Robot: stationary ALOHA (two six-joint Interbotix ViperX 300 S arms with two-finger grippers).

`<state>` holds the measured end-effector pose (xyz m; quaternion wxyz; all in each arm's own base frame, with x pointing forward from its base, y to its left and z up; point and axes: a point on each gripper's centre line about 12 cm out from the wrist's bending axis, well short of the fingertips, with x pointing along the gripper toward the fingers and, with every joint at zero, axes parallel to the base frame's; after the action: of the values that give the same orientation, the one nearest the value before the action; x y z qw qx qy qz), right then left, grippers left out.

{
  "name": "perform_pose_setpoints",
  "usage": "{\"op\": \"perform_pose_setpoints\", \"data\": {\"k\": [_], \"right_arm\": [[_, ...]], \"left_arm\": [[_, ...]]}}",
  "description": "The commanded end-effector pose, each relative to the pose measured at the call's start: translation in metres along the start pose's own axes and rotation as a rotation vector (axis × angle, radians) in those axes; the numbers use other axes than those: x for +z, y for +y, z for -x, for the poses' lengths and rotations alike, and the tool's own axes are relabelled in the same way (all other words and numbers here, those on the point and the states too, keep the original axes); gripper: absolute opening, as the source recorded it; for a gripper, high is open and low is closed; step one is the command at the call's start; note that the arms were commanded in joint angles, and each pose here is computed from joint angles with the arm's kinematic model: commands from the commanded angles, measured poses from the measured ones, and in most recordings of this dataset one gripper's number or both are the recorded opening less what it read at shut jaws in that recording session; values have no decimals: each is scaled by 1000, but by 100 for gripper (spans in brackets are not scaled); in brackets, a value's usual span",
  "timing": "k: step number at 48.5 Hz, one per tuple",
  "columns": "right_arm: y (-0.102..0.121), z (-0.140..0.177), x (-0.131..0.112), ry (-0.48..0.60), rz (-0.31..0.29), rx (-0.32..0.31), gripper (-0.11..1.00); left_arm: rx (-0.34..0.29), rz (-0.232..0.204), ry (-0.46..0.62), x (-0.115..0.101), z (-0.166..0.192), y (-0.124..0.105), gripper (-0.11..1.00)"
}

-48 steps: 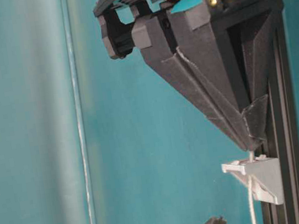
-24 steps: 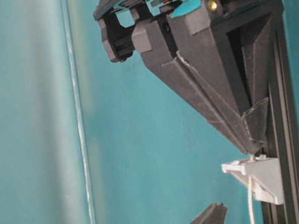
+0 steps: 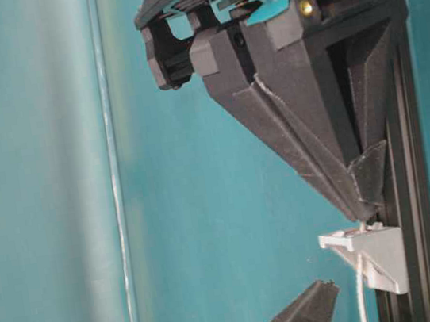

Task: Insert the wire into the hole on the left side and pull it with the left arm.
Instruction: 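Move the left gripper to the wire tip and close on it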

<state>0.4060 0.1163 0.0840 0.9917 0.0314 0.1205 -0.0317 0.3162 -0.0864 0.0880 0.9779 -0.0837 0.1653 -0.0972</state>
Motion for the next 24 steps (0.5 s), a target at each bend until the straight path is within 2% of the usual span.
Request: {"op": "perform_pose_setpoints", "data": {"k": [1, 8, 13, 17, 24], "right_arm": [[3, -2, 12, -33, -12, 7, 3], [3, -2, 10, -28, -12, 7, 3], [3, -2, 10, -24, -15, 9, 3], [3, -2, 10, -21, -16, 9, 3], [3, -2, 10, -21, -19, 9, 3]], "left_arm": [[-11, 2, -37, 11, -1, -4, 35], [-10, 4, -29, 10, -2, -4, 7], [-10, 2, -20, 10, -4, -4, -6], [-11, 1, -20, 11, -4, -4, -10], [-11, 1, -18, 10, -4, -4, -10]]}}
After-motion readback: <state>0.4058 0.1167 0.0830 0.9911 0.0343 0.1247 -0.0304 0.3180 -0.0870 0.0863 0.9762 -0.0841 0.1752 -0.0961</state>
